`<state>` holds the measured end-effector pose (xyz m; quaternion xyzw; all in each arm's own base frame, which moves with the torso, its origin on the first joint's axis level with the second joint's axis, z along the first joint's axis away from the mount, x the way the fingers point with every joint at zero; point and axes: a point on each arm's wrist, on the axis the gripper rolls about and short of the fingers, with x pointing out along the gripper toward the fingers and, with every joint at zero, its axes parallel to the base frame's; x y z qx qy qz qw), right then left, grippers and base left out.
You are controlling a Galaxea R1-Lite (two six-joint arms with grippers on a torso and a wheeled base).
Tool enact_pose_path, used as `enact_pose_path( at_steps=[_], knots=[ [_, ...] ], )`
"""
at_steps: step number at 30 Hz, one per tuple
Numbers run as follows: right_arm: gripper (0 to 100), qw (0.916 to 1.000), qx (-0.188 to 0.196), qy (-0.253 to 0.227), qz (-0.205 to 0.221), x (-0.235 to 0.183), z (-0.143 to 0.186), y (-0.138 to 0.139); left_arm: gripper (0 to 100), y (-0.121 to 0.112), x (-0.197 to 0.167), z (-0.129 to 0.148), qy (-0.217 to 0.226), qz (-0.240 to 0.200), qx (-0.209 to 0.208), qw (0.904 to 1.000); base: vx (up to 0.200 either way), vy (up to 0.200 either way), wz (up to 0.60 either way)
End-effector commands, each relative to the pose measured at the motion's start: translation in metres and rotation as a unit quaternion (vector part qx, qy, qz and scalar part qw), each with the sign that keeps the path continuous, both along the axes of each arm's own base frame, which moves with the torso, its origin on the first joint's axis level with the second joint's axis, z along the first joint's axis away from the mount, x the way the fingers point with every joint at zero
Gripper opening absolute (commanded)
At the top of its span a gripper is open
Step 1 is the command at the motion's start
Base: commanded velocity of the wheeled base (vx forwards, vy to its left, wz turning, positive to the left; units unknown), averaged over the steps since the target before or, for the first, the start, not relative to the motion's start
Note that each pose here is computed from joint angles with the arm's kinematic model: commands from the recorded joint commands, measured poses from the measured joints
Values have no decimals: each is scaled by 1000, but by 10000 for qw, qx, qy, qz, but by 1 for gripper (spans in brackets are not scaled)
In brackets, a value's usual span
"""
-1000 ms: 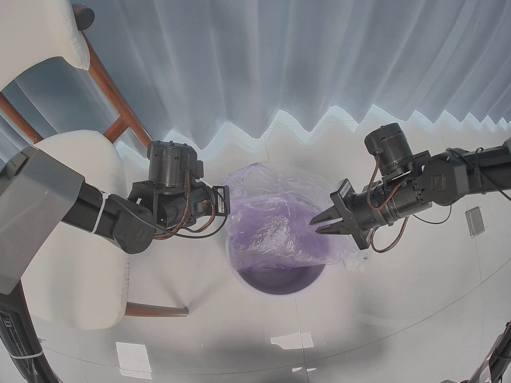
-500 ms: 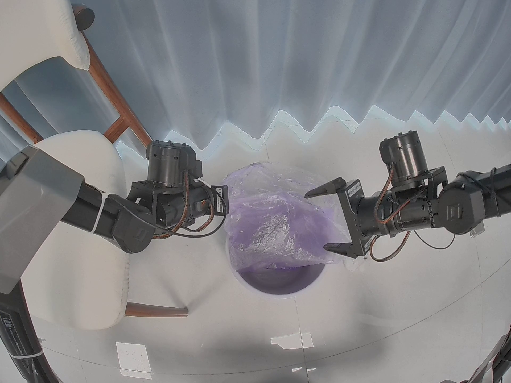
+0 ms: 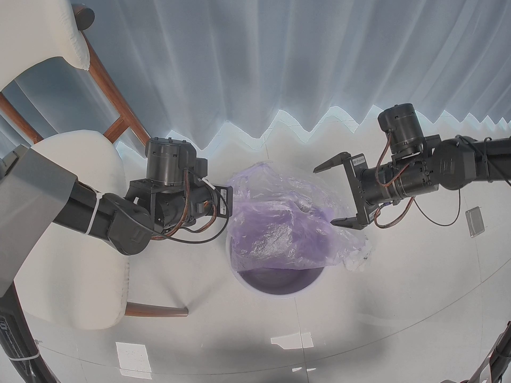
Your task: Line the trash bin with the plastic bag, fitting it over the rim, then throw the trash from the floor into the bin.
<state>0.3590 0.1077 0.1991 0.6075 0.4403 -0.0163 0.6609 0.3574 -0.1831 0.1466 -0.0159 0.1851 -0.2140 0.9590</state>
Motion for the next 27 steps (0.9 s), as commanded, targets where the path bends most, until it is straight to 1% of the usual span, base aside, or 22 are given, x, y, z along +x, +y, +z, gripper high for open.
enact_pose_path(
  at_steps=[1,4,6,7,9,13,14,22,23,24,25,27],
  knots=[
    [100,9997,30,89,213,15,11,2,0,-4,-9,11,-225,-327,148,9991,0,0,0],
    [100,9987,-4,223,463,11,7,12,0,-6,-12,11,-235,-391,199,9988,0,0,0],
    [100,9981,-51,299,539,9,3,16,0,-7,-13,13,-284,-405,174,9986,0,0,0],
    [100,9971,-113,407,629,8,-2,20,0,-7,-14,17,-386,-416,120,9983,0,0,0],
    [100,9957,-177,500,758,6,-6,27,0,-8,-14,19,-454,-429,86,9980,0,0,0],
    [100,9942,-245,499,916,3,-8,34,0,-7,-15,19,-454,-422,86,9980,0,0,0],
    [100,9932,-290,500,1009,4,-11,38,0,-4,-17,18,-424,-395,113,9983,0,0,0],
    [100,9900,-452,688,1146,4,-21,40,0,-1,-17,18,-437,-356,108,9983,0,0,0],
    [100,9883,-542,759,1210,5,-28,40,0,0,-16,19,-499,-342,61,9981,0,0,0],
    [100,9881,-549,769,1215,5,-29,40,0,-1,-16,19,-499,-342,61,9981,0,0,0],
    [0,9878,-569,756,1234,6,-29,39,0,0,-16,19,-510,-339,48,9981,0,0,0],
    [0,9880,-573,733,1236,6,-29,39,0,0,-16,20,-511,-327,34,9982,0,0,0]
  ],
)
